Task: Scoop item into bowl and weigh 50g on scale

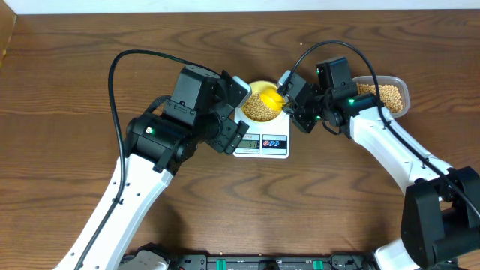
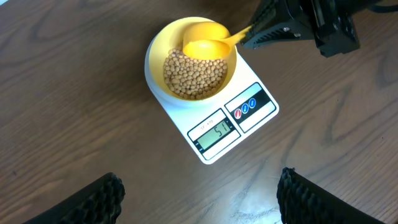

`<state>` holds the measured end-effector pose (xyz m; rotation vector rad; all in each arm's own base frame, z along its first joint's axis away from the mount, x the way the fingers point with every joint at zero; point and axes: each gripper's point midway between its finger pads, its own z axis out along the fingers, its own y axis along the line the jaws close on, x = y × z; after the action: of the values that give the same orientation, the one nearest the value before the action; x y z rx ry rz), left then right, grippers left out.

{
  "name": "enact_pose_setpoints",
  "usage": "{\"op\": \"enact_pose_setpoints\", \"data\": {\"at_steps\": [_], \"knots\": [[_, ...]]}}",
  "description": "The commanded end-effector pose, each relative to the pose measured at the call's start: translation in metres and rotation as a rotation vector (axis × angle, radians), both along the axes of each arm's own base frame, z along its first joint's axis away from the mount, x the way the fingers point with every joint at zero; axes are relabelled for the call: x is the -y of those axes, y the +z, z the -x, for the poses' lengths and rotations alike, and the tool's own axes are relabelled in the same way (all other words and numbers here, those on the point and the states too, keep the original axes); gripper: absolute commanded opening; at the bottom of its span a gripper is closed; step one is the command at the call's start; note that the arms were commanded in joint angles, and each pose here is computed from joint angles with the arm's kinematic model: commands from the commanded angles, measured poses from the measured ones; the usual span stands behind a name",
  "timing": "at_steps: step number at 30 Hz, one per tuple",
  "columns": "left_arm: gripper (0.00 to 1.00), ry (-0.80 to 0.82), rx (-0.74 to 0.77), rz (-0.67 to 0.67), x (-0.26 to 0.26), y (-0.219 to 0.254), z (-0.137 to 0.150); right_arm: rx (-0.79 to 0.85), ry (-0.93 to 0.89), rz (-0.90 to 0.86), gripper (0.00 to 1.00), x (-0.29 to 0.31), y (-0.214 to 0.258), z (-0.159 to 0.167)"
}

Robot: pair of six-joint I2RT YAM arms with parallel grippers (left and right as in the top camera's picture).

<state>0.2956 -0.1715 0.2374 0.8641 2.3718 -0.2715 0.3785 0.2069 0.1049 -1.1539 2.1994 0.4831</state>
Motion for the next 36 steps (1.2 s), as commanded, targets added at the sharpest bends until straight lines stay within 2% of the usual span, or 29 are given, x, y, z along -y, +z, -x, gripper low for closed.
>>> {"op": "enact_pose_setpoints", "data": {"at_steps": [1,36], "knots": [[0.81,-0.01,0.004,0.007,0.001,0.003,0.0,0.018,0.012,-0.001,0.01,-0.002,0.007,0.0],[0.81,-0.01,0.004,0.007,0.001,0.003,0.0,-0.002,0.065,-0.038,0.01,-0.018,0.009,0.011]]}}
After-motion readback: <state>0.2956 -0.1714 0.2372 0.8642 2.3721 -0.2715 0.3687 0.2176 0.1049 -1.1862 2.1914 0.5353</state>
